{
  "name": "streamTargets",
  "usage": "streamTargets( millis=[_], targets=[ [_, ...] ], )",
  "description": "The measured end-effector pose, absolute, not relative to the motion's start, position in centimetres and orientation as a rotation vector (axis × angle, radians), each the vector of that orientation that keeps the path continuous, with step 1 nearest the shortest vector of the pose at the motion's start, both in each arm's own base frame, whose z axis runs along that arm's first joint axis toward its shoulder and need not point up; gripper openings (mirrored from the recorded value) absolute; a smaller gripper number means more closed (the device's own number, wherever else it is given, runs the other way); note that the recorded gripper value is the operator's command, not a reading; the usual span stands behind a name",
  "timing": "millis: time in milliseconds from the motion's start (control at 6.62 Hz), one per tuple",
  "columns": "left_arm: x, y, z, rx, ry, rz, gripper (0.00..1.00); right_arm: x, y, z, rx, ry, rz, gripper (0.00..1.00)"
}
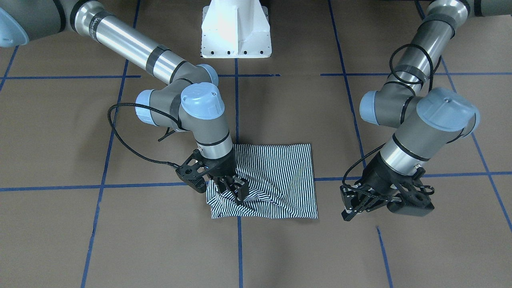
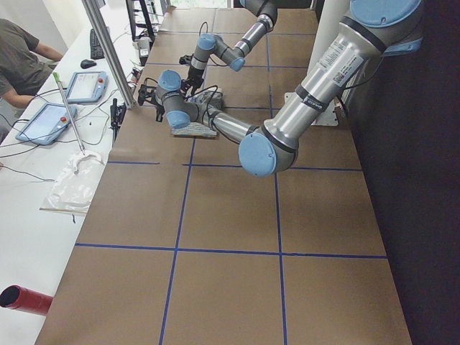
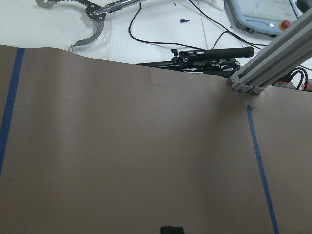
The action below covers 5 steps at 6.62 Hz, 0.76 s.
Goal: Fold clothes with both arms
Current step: 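Press the right gripper down on the folded shirt near the collar while left rises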
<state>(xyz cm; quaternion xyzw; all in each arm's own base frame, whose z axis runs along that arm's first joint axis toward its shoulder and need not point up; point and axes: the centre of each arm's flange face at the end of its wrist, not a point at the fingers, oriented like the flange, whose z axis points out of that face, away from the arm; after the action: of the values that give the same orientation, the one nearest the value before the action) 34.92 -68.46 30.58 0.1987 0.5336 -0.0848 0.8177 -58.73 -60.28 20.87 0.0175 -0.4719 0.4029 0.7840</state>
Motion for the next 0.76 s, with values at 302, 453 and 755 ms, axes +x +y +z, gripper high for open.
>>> streamTargets(
  millis=[302, 453, 755],
  targets=[
    [34.9, -68.5, 30.5, 0.424, 1.138, -0.181, 0.00, -58.6, -60.4, 20.6, 0.024, -1.015, 0.875, 0.58],
    [35.0, -68.4, 30.4, 0.424, 1.138, -0.181, 0.00, -58.5, -60.3, 20.8, 0.014, -1.002, 0.877, 0.50],
    [35.0, -68.4, 30.4, 0.423, 1.139, -0.181, 0.00, -58.5, -60.3, 21.7, 0.007, -0.983, 0.880, 0.14]
  ],
)
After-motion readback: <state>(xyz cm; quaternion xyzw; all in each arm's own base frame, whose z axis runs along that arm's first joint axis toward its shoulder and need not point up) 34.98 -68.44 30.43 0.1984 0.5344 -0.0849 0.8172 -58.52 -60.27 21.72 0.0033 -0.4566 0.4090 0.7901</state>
